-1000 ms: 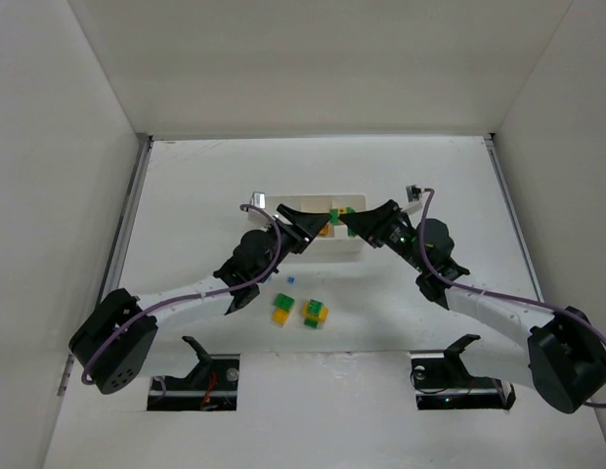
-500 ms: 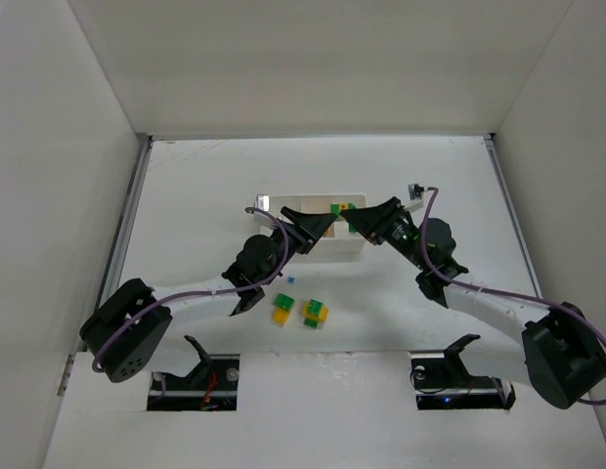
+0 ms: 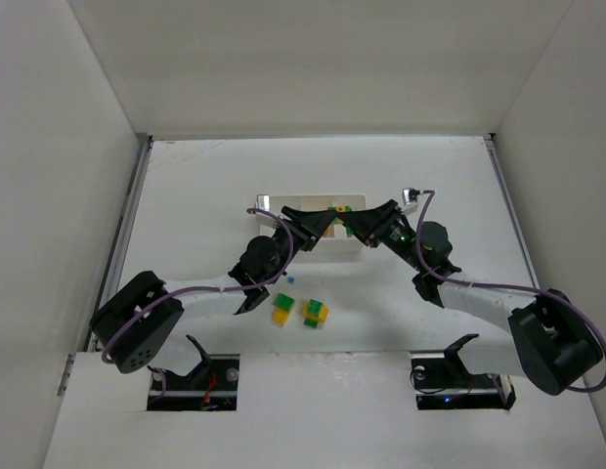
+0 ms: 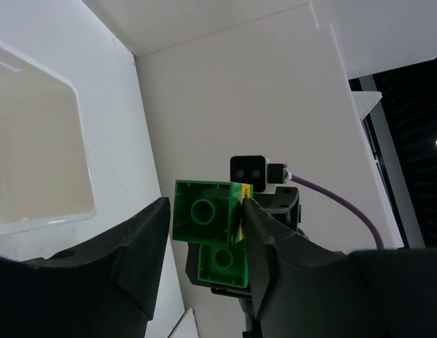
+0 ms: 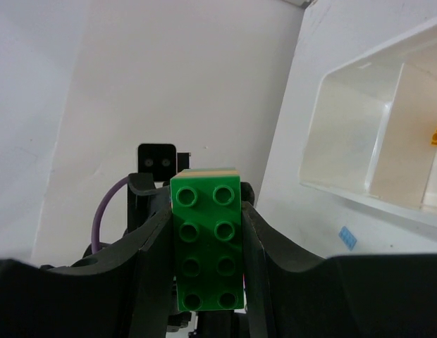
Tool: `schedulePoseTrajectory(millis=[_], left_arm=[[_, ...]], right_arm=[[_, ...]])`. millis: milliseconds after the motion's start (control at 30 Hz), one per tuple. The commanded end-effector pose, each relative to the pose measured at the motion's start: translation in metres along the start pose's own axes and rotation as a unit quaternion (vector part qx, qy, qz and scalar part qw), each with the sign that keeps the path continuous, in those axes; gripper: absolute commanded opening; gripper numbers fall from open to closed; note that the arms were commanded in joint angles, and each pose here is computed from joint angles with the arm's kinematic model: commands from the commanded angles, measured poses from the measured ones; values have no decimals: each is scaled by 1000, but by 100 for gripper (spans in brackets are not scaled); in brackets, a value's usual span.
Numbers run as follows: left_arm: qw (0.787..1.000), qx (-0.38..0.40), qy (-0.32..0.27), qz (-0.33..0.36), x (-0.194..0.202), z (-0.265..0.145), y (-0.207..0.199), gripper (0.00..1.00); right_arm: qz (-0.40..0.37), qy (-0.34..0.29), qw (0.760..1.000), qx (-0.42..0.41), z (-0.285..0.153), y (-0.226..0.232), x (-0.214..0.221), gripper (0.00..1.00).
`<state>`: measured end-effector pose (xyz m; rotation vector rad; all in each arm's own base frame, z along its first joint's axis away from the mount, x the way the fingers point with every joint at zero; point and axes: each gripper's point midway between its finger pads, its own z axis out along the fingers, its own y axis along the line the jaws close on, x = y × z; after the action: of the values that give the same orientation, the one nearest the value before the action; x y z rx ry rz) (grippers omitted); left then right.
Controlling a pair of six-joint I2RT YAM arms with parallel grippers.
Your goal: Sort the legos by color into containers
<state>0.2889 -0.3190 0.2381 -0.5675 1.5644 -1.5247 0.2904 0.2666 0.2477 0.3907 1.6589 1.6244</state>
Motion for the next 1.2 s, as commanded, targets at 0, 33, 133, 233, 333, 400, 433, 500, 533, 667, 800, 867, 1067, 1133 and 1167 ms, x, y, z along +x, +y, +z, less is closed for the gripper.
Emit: schedulePoseTrajectory(millis=[0, 33, 133, 233, 333, 400, 433, 500, 533, 667, 800, 867, 1067, 1133, 1167], left_arm=[[998, 59, -19, -21, -8, 7, -37, 39], [998, 60, -20, -22, -8, 6, -37, 36], [998, 61, -22, -20, -9, 5, -38, 26], [998, 57, -23, -13, -10, 3, -38, 22], [999, 49, -21, 2, -10, 0, -34, 19], [999, 38, -20, 12, -12, -1, -28, 18], [999, 31, -19, 18, -12, -2, -23, 18], [999, 15, -23, 33, -17, -6, -13, 17], [999, 10, -26, 38, -20, -7, -10, 17], [998, -12, -35, 53, -29, -5, 4, 16], [996, -27, -32, 74, -29, 6, 11, 16], [995, -38, -20, 86, -24, 20, 16, 17], [986, -104, 18, 131, -7, 64, 52, 17], [982, -125, 26, 136, -4, 75, 64, 18], [981, -134, 30, 139, -2, 80, 69, 19]], right_arm=[[10, 8, 997, -72, -2, 32, 1, 25], [12, 8, 997, -74, -2, 32, 1, 25], [15, 6, 997, -73, -3, 30, 0, 25], [14, -5, 998, -68, -5, 27, -6, 25], [9, -12, 998, -67, -9, 27, -13, 25], [5, -18, 998, -67, -12, 27, -21, 24], [3, -21, 997, -67, -14, 28, -24, 24], [-2, -25, 997, -67, -18, 27, -29, 24], [-4, -26, 998, -65, -20, 26, -30, 24], [-14, -26, 998, -55, -22, 19, -32, 24], [-24, -25, 999, -40, -23, 8, -31, 24], [-36, -24, 999, -23, -23, -1, -31, 24], [-88, -31, 995, 44, -31, -28, -33, 25], [-114, -29, 991, 55, -34, -30, -33, 25], [-124, -30, 990, 63, -36, -32, -34, 25]])
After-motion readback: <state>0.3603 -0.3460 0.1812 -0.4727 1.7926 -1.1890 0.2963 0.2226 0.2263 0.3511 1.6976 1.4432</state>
